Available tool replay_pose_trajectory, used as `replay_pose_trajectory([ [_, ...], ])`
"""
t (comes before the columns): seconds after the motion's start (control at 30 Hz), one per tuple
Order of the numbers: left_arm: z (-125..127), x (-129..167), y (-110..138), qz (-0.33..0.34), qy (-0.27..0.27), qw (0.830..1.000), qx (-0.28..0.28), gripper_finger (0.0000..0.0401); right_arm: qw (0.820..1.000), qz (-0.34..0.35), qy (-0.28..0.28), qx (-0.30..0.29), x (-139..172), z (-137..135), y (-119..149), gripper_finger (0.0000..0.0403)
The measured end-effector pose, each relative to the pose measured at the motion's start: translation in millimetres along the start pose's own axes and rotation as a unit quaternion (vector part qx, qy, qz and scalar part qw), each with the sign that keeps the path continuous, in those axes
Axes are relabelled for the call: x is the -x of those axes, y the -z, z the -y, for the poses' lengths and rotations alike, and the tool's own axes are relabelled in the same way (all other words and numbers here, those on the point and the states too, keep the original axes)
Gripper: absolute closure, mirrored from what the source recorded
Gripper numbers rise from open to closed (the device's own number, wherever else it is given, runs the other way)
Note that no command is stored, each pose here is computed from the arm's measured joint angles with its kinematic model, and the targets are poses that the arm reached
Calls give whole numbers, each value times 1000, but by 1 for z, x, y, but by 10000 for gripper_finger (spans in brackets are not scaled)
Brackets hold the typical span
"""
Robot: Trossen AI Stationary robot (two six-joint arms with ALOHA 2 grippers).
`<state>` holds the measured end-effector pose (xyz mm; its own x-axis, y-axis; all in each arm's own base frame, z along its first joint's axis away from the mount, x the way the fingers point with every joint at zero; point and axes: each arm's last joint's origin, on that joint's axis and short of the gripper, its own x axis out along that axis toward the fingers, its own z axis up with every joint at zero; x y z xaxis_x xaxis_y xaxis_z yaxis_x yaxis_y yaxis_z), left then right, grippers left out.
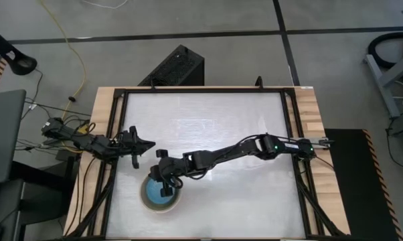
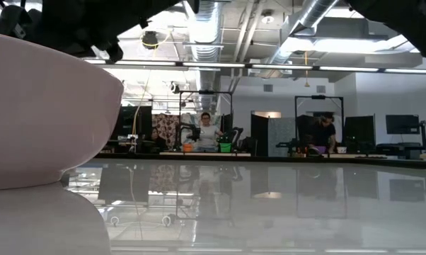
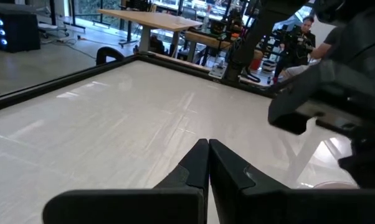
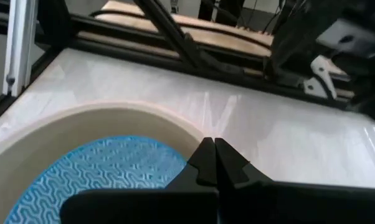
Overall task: Nest bowls inside each other by size order
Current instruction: Adjust the blue bowl
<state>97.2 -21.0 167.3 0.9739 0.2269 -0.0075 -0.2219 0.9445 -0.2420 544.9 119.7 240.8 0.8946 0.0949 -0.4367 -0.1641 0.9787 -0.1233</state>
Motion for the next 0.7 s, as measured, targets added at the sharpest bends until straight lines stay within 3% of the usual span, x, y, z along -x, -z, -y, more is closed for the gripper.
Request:
replay_pose_trajectory([
  [0.4,0,0,0,0,1,1000,5,401,999,-45,-13,-26,-7,2,16,401],
  [0.7,0,0,0,0,1,1000,5,401,1000,-22,-11,-17,0,3,2,401],
])
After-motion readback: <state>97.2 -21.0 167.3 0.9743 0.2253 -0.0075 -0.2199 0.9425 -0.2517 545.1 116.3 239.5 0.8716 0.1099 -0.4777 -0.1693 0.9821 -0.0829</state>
